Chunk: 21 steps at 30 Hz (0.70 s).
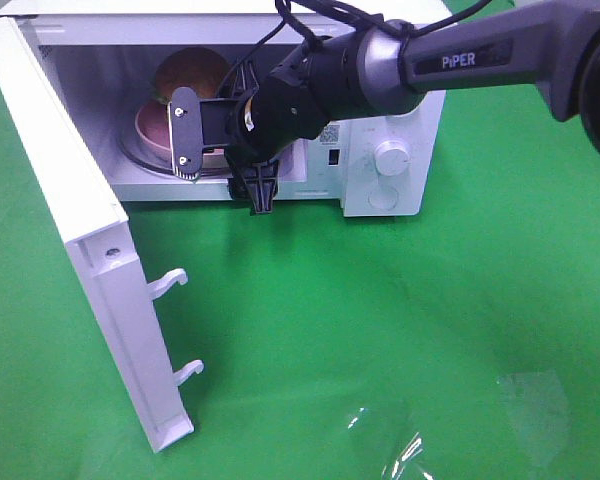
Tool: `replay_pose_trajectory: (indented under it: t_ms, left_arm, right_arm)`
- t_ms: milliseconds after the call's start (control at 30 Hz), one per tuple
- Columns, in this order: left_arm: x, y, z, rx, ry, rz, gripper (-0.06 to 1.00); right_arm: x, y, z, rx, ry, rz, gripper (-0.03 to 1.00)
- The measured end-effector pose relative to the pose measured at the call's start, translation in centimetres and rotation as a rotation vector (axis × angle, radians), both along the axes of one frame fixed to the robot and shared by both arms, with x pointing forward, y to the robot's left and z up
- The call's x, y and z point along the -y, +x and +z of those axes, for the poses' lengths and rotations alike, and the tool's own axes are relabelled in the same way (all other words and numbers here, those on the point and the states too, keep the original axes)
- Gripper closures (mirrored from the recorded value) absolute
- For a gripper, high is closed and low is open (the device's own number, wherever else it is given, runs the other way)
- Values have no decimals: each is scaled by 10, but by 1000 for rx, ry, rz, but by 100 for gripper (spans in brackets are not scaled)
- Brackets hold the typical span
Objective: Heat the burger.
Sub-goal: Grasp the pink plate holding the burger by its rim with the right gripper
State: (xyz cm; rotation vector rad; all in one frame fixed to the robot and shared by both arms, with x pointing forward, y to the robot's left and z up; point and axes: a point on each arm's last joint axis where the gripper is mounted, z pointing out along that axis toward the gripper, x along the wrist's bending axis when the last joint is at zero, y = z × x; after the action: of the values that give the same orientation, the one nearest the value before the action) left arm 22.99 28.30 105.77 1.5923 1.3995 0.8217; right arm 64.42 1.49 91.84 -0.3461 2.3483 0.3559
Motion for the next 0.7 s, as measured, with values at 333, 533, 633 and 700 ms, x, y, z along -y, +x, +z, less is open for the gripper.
replay_pose_trajectory:
  t_ms: [333,533,633,700]
  left_arm:
    - [0,0,0,0,0,0,-4]
    - [0,0,0,0,0,0,-4]
    - [0,0,0,0,2,1,-4]
    - [0,0,0,0,3,2,-4]
  right_arm:
    - [-3,4,-6,-3,3,-3,18]
    - [-4,5,-16,-14,-1,-2,18]
    - [-6,6,-22,-19,-3,-2,19]
    - [-8,9,-25,-14,1,-1,19]
